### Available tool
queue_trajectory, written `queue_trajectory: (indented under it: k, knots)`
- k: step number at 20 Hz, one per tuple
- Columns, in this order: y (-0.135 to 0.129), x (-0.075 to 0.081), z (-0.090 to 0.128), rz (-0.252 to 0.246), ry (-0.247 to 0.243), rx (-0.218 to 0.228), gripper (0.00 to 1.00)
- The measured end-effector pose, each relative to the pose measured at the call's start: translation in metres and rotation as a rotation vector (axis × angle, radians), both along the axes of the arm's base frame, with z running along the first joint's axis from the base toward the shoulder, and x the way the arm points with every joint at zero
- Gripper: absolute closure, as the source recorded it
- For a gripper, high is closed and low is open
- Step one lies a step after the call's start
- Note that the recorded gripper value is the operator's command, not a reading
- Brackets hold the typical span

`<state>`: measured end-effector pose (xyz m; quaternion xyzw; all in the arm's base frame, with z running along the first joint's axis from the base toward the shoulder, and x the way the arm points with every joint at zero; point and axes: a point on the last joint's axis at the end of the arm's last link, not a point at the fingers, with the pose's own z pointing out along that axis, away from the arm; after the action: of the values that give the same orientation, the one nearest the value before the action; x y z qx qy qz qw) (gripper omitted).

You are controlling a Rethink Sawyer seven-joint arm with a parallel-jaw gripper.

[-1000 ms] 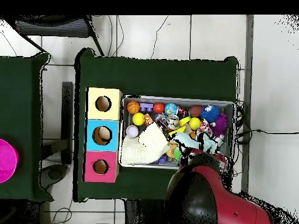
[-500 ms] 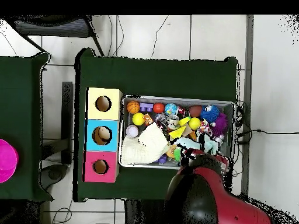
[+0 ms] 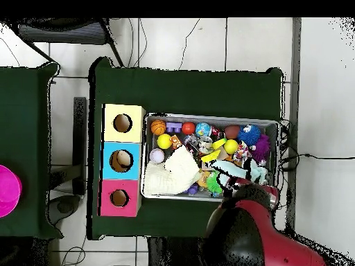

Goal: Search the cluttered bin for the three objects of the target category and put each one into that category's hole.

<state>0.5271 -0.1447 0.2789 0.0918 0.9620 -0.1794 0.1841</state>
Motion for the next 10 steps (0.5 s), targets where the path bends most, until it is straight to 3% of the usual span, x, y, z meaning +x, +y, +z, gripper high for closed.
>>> queue_trajectory:
  k: [5, 10]
  knots:
    - [-0.026, 0.005, -0.016, -0.013, -0.035, -0.025, 1.00]
    - [-0.050, 0.007, -0.033, -0.042, -0.024, -0.024, 1.00]
